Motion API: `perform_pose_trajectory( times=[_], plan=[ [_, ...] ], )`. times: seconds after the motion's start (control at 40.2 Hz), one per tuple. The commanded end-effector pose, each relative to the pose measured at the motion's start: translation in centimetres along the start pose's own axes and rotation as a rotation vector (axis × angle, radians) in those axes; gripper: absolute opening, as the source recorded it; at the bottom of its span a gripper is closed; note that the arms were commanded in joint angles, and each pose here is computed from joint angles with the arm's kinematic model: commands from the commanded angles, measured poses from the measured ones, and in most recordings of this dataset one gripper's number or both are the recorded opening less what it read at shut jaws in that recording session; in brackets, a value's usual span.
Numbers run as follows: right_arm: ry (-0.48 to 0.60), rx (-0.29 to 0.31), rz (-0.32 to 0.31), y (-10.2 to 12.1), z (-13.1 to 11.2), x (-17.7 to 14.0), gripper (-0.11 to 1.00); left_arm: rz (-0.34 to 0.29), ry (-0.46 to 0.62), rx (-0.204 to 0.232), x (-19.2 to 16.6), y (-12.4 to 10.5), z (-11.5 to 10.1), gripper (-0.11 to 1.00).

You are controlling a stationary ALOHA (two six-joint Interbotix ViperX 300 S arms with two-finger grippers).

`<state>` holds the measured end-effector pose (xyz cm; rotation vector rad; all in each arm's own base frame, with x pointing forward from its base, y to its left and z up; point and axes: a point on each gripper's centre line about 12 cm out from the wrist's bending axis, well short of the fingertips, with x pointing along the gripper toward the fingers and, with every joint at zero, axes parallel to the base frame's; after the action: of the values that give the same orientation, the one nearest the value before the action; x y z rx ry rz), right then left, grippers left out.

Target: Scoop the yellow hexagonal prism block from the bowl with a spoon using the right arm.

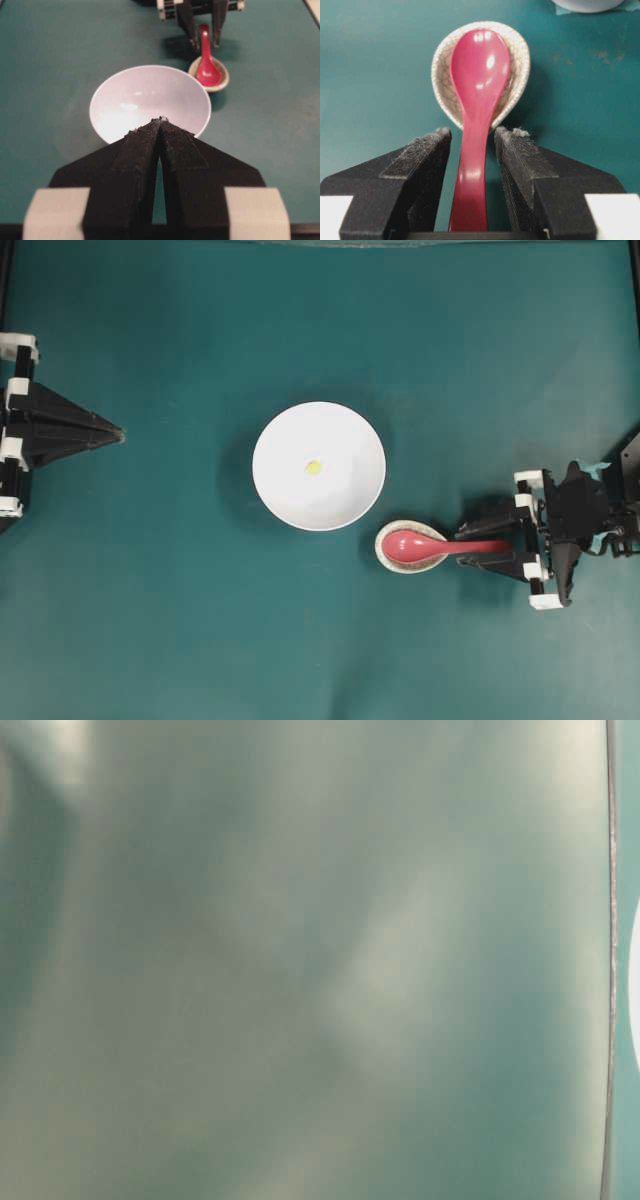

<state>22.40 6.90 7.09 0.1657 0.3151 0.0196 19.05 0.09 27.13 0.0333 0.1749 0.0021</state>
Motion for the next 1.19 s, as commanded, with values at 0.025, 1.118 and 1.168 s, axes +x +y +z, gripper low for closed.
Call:
perform_pose_trajectory(
  times=[0.025,1.118,1.168],
  plan=[
    [-0.013,0.002,0.006,0.2,0.3,0.1,0.47,0.002,-0.029,0.004,0.1,0.1,1.1,-0.01],
    [-0.117,0.014,-0.025,0.0,3.2,-0.1,0.24,0.002,-0.031,0.004,0.1,0.1,1.2,-0.01],
    [-0.127,0.014,-0.027,0.0,3.8,-0.1,0.24,0.002,-0.031,0.004,0.1,0.1,1.2,-0.01]
  ],
)
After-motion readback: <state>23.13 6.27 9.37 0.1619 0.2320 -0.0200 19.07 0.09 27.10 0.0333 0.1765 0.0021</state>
